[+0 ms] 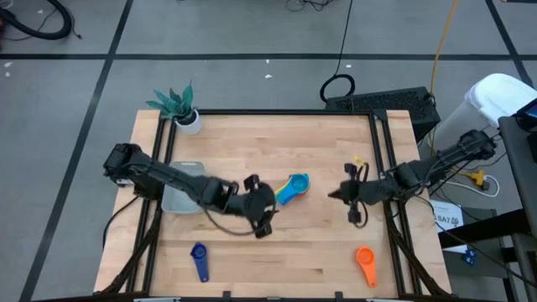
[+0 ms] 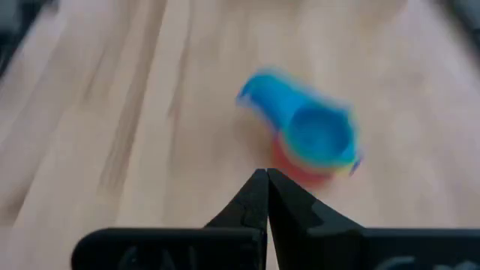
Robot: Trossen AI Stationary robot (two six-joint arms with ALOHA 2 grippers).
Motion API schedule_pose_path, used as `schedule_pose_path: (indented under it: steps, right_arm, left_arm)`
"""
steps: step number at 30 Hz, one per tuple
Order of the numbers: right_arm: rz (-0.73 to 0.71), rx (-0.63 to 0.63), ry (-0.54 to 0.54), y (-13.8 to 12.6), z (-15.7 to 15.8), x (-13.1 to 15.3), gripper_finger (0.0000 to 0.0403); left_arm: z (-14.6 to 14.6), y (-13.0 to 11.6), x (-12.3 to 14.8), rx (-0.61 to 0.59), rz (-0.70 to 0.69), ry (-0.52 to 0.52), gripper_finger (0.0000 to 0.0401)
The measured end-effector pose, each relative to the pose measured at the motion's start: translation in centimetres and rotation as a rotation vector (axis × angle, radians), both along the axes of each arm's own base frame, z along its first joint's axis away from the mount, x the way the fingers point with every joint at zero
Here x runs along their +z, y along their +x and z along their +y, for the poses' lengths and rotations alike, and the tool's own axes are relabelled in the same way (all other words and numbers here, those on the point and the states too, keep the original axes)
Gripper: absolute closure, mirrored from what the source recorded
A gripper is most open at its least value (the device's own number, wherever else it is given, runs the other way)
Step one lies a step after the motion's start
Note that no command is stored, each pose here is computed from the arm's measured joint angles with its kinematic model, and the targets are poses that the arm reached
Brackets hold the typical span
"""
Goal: Nest measuring cups in basket
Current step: Stack the orange measuring cup on top of the light blue measuring cup
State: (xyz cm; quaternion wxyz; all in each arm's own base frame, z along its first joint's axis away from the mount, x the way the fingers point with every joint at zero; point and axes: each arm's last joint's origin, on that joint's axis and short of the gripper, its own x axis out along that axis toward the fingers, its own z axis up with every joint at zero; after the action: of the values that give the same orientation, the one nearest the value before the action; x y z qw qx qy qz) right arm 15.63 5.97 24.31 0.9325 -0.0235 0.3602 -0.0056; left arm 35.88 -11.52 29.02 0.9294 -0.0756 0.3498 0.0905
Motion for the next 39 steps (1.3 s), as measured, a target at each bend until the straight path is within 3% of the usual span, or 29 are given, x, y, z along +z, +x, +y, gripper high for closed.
schedule_pose_path:
  steps: [6,10,15,21,27,34,39]
  right_arm:
    - [0.312,0.081,0.153,-2.6,1.1,0.0,0.0403]
    - [0.413,0.177,0.206,-3.8,2.8,0.7,0.0392]
    - [0.562,0.230,0.259,-4.2,5.1,-0.3,0.0342]
    - [0.729,0.146,0.266,-4.1,7.3,-2.9,0.0263]
    - [0.820,0.051,0.310,-4.4,8.8,-5.6,0.0225]
    - [0.781,-0.021,0.459,-4.2,10.0,-5.4,0.0220]
    - [0.760,-0.076,0.464,-3.8,10.3,-5.8,0.0220]
  left_arm:
    - [-3.3,-1.2,0.1,0.022,-0.065,0.057,0.0249]
    - [-4.1,-1.5,0.2,0.035,-0.095,0.103,0.0249]
    - [-4.2,-1.7,0.1,0.048,-0.089,0.108,0.0249]
    - [-4.0,-1.8,0.0,0.069,-0.076,0.134,0.0249]
    - [-3.9,-2.0,-0.3,0.080,-0.044,0.140,0.0249]
    - [-3.8,-2.1,-0.2,0.082,-0.044,0.160,0.0249]
    - [-3.8,-2.1,-0.2,0.085,-0.045,0.167,0.0249]
